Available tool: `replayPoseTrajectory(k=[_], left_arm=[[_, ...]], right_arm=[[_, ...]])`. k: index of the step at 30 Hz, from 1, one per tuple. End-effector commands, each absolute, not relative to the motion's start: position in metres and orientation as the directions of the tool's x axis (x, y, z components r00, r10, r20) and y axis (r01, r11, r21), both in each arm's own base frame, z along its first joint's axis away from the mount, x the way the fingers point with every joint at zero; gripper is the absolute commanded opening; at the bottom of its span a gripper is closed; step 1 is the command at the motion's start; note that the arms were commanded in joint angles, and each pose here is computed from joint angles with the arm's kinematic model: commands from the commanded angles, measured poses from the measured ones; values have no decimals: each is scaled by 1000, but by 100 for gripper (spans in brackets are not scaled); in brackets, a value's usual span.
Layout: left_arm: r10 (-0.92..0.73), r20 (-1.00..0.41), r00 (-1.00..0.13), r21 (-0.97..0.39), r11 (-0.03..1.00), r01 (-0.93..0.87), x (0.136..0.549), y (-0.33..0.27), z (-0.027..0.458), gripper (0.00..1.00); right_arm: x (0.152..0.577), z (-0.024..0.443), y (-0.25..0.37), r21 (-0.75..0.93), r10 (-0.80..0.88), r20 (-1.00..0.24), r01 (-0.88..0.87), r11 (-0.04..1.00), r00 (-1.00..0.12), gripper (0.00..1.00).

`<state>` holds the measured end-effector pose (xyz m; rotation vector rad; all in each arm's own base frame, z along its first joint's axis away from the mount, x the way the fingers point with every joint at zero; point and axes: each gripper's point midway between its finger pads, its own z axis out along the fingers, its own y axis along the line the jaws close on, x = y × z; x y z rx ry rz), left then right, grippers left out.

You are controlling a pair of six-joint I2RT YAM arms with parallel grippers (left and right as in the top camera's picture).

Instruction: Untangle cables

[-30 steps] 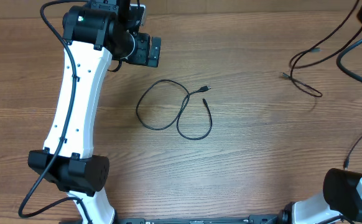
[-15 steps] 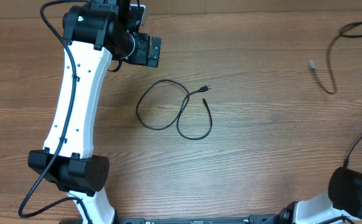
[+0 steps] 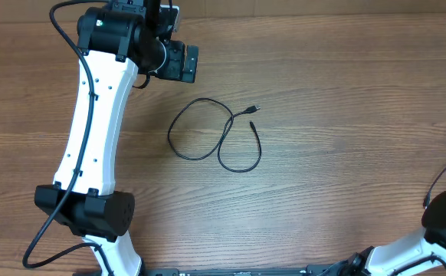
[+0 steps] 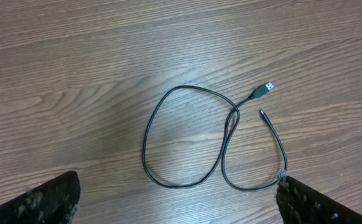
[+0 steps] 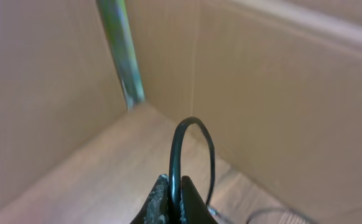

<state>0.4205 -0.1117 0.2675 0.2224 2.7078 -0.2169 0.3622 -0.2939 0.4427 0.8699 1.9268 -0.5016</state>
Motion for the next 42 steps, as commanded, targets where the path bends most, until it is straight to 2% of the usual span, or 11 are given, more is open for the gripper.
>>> replayPoseTrajectory(k=[1, 11, 23, 24, 26, 27, 28, 31, 39, 42], left_arm=[[107, -443, -890, -134, 974, 184, 418, -113, 281, 100], [107, -443, -890, -135, 974, 184, 418, -113, 281, 99], [107, -443, -890, -134, 974, 184, 418, -113, 281, 100], [107, -443, -890, -135, 974, 184, 418, -113, 281, 100], [107, -443, -890, -134, 974, 184, 418, -113, 281, 100], [107, -443, -890, -134, 974, 184, 418, -113, 281, 100], [107, -443, -890, -134, 974, 184, 418, -113, 281, 100], [107, -443, -890, -135, 974, 184, 418, -113, 281, 99], [107, -443, -890, -134, 974, 184, 418, -113, 281, 100], [107, -443, -890, -134, 974, 184, 418, -113, 281, 100]], right_arm=[[374, 401, -298, 15, 430, -818, 733, 680, -382, 4], [382, 269, -305, -47, 563, -604, 731, 681, -564, 4], [365, 174, -304, -63, 657, -464, 762, 645, -595, 5], [361, 168, -304, -66, 664, -451, 764, 641, -596, 23], [356, 163, -304, -70, 672, -436, 768, 637, -598, 41], [353, 161, -304, -73, 678, -426, 770, 634, -599, 67], [350, 160, -305, -75, 683, -418, 772, 632, -599, 81], [341, 157, -304, -82, 698, -388, 777, 625, -602, 100], [321, 148, -286, -95, 722, -282, 767, 635, -633, 100], [330, 146, -264, 25, 727, -234, 744, 668, -645, 100]])
